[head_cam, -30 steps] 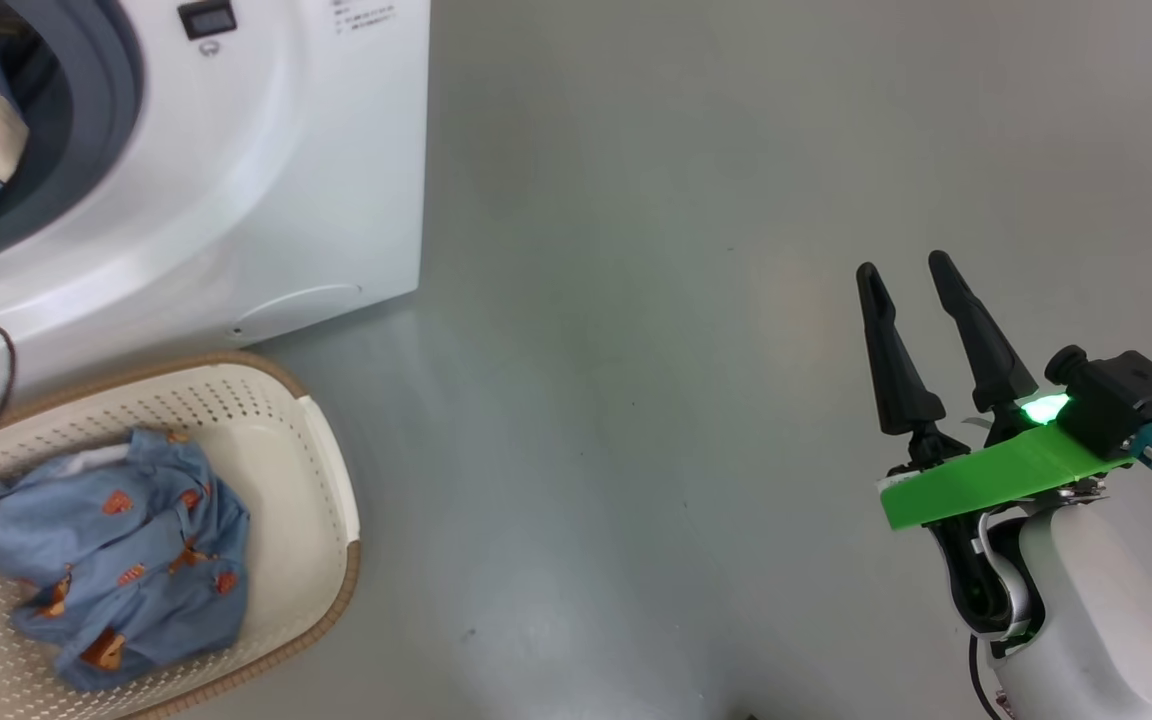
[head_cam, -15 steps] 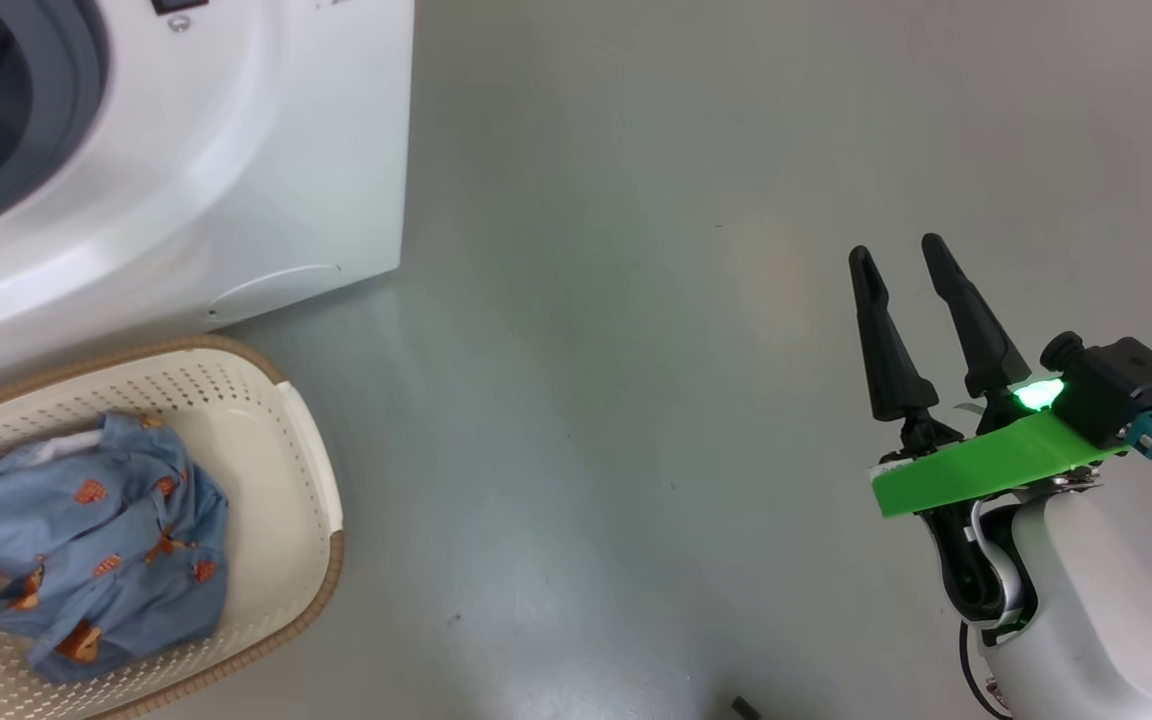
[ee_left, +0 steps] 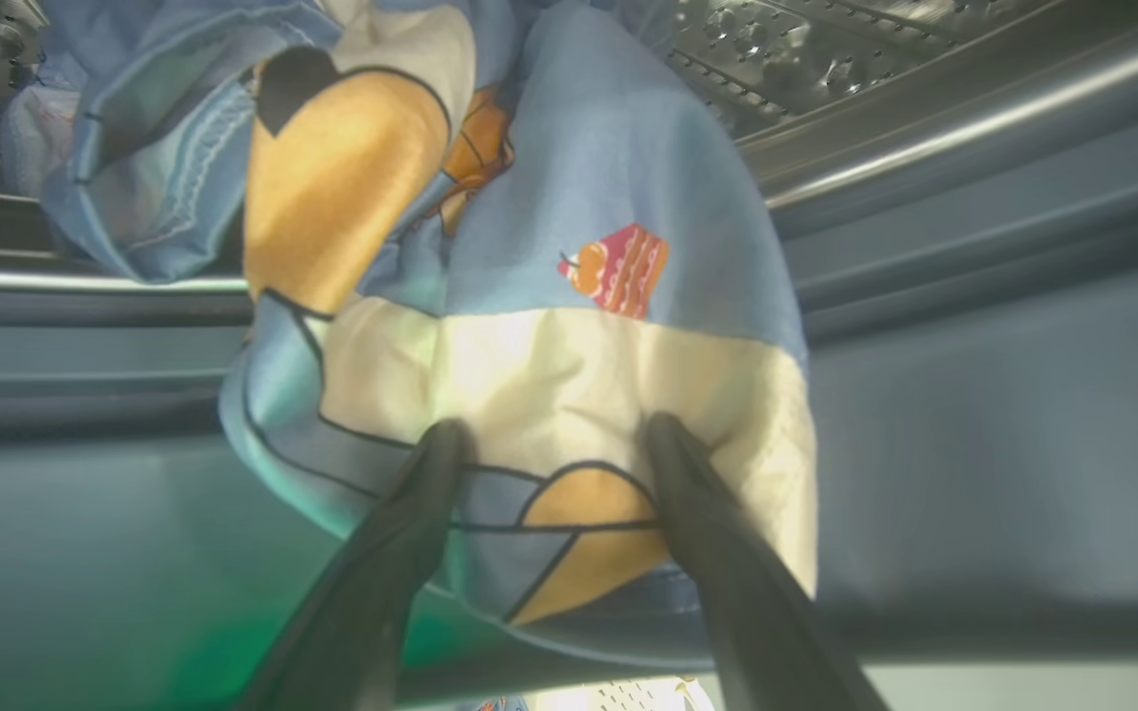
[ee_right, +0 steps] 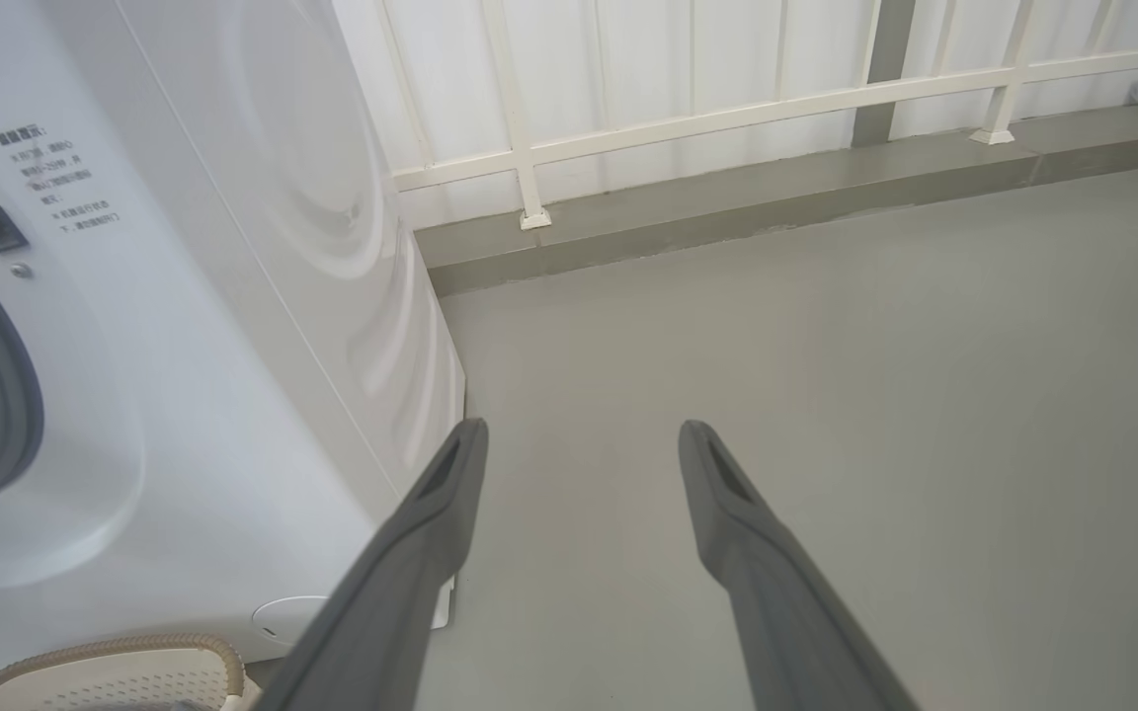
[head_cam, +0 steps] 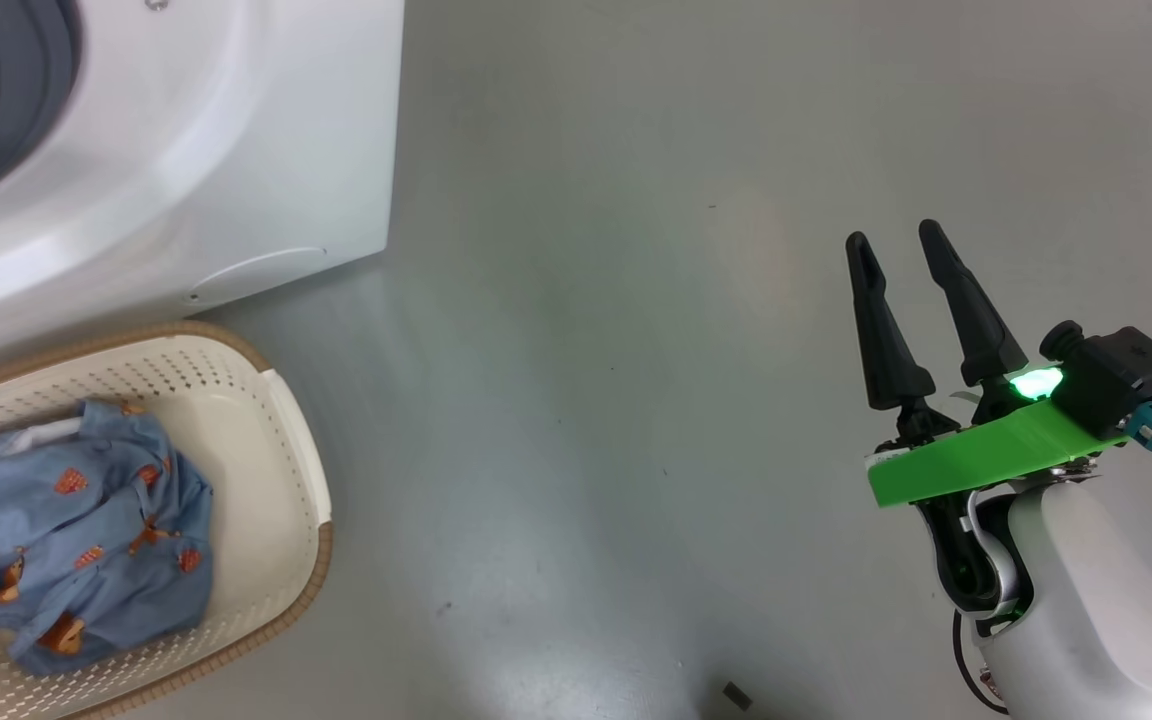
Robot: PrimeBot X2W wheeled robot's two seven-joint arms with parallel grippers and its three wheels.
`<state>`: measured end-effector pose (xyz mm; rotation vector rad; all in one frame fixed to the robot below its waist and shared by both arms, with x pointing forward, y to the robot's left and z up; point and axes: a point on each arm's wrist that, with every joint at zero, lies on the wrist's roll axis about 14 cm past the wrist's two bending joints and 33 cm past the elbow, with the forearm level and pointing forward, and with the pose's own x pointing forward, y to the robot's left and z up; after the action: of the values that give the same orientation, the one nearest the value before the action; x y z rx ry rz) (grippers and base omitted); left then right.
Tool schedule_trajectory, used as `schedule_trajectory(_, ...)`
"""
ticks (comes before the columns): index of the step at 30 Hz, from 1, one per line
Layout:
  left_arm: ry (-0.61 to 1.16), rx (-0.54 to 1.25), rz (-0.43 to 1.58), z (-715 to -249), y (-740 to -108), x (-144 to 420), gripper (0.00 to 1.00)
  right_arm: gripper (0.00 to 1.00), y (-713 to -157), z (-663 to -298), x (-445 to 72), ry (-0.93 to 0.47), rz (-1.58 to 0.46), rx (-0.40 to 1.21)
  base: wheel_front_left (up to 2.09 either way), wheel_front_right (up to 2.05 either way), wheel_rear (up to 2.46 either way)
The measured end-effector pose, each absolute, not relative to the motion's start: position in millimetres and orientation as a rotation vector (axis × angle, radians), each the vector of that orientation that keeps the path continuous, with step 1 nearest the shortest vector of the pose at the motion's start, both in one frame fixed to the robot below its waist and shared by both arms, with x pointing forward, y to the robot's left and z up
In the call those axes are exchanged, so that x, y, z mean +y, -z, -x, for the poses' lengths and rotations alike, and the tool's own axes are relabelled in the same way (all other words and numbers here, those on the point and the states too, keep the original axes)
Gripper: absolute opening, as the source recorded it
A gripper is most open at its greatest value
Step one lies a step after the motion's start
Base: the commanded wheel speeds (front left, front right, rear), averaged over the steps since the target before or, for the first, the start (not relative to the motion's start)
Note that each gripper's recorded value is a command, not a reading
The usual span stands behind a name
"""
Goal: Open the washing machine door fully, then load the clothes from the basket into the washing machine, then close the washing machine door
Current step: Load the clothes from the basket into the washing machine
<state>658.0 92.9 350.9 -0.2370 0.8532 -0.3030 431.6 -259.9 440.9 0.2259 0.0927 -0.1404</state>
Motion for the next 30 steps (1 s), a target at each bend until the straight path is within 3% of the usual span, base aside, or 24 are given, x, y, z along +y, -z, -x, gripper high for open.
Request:
schedule_trajectory(1,0.303,0.853,0.236,-658.0,-351.0,93.1,0.98,1.00,-440.7,-431.7,-259.7,0.140,-0.226,0.093,0.00,0.00,0.00)
schedule_trajectory(3,0.303,0.853,0.240,-657.7,-351.4,93.2,0.00,1.00,-440.6,-432.2,-258.9,0.138,-0.226,0.093,0.00,0.00,0.00)
schedule_trajectory(11,0.313,0.832,0.242,-657.9,-360.2,93.4,0.00,1.00,-441.0,-434.8,-254.5,0.125,-0.233,0.089,0.00,0.00,0.00)
schedule_trajectory(21,0.283,0.625,0.241,-683.2,-391.1,107.0,0.00,1.00,-441.1,-435.7,-252.2,0.118,-0.234,0.089,0.00,0.00,0.00)
schedule_trajectory(30,0.236,0.403,0.208,-733.3,-416.2,112.9,0.00,1.00,-423.2,-434.6,-258.8,0.151,-0.226,0.133,0.00,0.00,0.00)
